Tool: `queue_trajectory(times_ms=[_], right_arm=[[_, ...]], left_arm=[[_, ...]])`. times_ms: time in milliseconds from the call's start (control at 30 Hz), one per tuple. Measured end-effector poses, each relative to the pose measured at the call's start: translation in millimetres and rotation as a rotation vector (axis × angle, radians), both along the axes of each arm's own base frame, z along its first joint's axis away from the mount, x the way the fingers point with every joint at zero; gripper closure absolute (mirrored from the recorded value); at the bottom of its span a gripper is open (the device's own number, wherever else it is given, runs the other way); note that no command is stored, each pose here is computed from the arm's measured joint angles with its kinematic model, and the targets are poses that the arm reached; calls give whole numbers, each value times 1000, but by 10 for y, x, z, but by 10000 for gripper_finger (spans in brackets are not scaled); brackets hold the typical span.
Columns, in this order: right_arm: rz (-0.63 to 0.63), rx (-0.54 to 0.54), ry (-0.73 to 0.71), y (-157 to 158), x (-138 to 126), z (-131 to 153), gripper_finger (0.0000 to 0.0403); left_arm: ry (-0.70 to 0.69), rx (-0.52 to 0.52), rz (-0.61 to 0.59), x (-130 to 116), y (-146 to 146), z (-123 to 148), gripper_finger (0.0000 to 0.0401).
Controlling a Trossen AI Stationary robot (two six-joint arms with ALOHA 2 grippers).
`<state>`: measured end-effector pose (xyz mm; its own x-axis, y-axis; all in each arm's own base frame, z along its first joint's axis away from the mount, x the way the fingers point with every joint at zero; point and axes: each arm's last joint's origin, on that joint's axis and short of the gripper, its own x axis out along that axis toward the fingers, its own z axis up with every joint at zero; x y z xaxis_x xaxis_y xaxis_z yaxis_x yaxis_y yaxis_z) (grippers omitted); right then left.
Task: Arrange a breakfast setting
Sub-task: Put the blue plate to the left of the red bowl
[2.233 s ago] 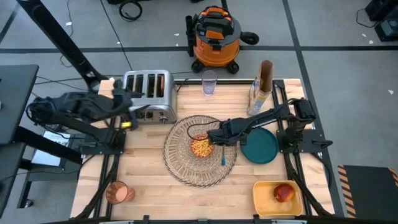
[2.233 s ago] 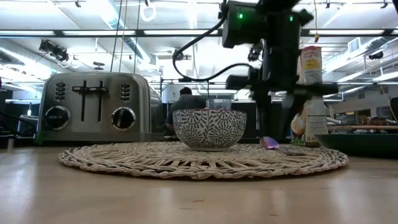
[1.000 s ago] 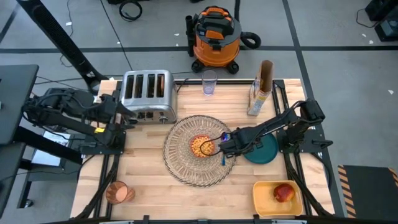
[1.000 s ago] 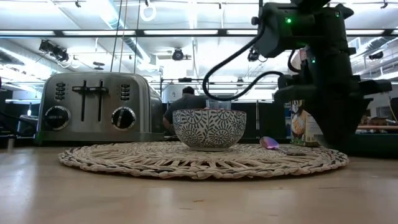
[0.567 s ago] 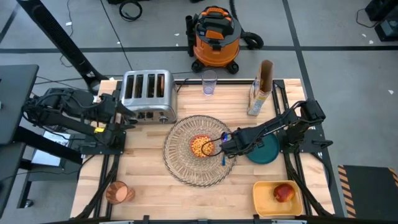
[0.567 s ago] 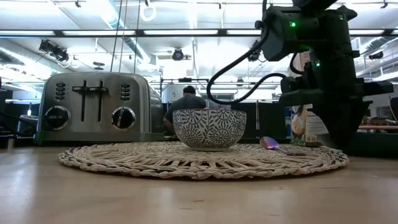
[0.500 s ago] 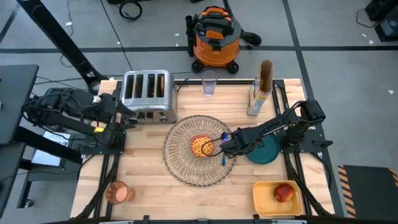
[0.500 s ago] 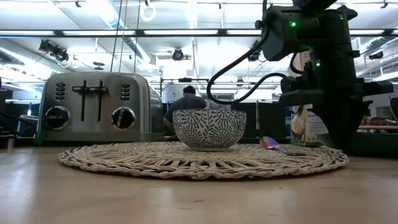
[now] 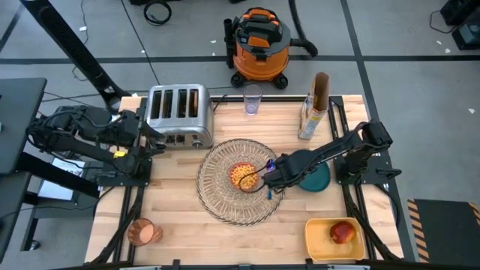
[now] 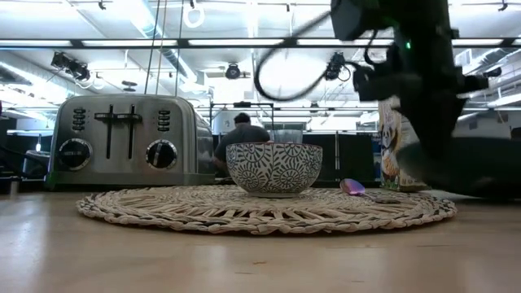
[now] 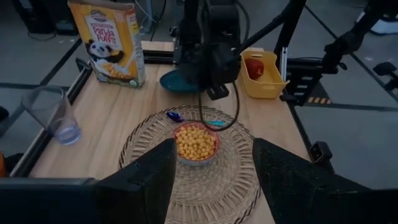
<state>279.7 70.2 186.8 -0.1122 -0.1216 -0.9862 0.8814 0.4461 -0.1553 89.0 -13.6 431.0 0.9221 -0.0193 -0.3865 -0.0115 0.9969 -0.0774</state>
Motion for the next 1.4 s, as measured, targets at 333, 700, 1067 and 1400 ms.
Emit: queue_trajectory(times_ms=[333,700,1067,1400], right_arm=[[129,-15,-68,318,54,301,390],[314,-65,-67,736,-107,583,391],[660,-89,42,1032,-196,405,391],[1006,-184,65,1216,-237,545,391]], left_arm=[[25,-83,-170,-11,-54,-9,184],[54,-111,-199,-22,-64,-30,184],[-34,-147,-161,13,-62,51,184],[-50,-170,-65,20,-39,61,184]])
